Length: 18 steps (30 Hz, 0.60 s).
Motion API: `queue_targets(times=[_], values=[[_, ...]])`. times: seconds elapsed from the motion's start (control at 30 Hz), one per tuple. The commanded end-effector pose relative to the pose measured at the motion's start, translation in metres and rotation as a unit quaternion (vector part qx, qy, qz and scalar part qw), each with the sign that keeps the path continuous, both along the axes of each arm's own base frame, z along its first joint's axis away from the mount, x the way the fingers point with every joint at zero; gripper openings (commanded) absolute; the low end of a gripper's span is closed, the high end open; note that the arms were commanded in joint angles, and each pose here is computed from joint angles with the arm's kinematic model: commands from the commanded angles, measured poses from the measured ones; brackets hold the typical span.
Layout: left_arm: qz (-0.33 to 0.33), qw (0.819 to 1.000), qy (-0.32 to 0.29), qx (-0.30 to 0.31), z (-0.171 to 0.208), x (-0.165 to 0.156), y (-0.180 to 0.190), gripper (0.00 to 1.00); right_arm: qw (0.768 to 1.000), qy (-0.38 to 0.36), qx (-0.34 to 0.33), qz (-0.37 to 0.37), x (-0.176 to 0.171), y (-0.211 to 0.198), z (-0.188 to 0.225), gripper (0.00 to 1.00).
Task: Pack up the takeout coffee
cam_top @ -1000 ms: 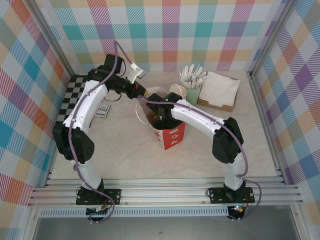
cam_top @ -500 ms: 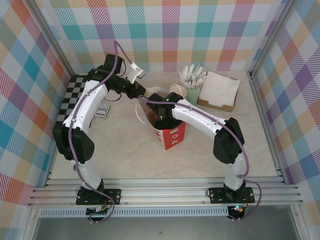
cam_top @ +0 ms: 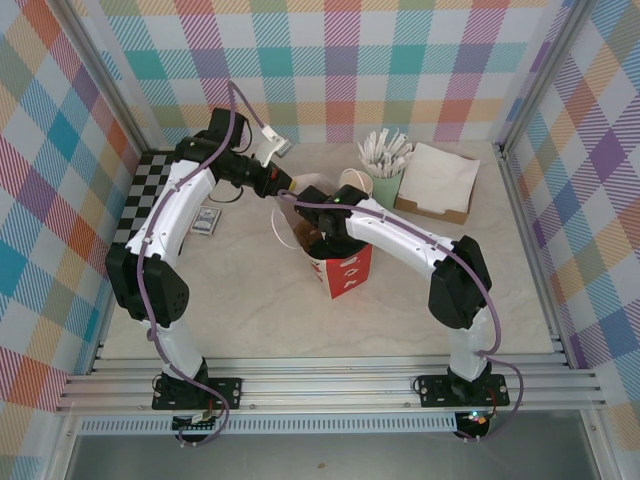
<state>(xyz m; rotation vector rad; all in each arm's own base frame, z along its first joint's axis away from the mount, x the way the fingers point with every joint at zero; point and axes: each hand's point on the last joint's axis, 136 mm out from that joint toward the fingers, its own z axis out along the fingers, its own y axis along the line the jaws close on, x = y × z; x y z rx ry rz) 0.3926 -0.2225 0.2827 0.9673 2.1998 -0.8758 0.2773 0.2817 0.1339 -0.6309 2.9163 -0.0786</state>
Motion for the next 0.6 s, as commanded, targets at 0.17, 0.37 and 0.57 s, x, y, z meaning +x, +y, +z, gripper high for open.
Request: queue_targets(times=[0.17, 0.37, 0.57], values=[[-0.006, 1.0, -0.004, -0.014, 0.0094, 0.0016, -0.0052, 0.0, 1.0, -0.012, -0.003, -0.001, 0.0013, -0.0062, 0.0039, 0.56], [-0.006, 1.0, -0.004, -0.014, 0.009, 0.0017, -0.0054, 0.0, 1.0, -0.01, -0.003, 0.0, 0.0011, -0.0059, 0.0019, 0.56], [-0.006, 1.0, -0.004, -0.014, 0.0093, 0.0022, -0.0056, 0.0, 1.0, -0.009, -0.004, 0.0, 0.0009, -0.0061, 0.0006, 0.55]])
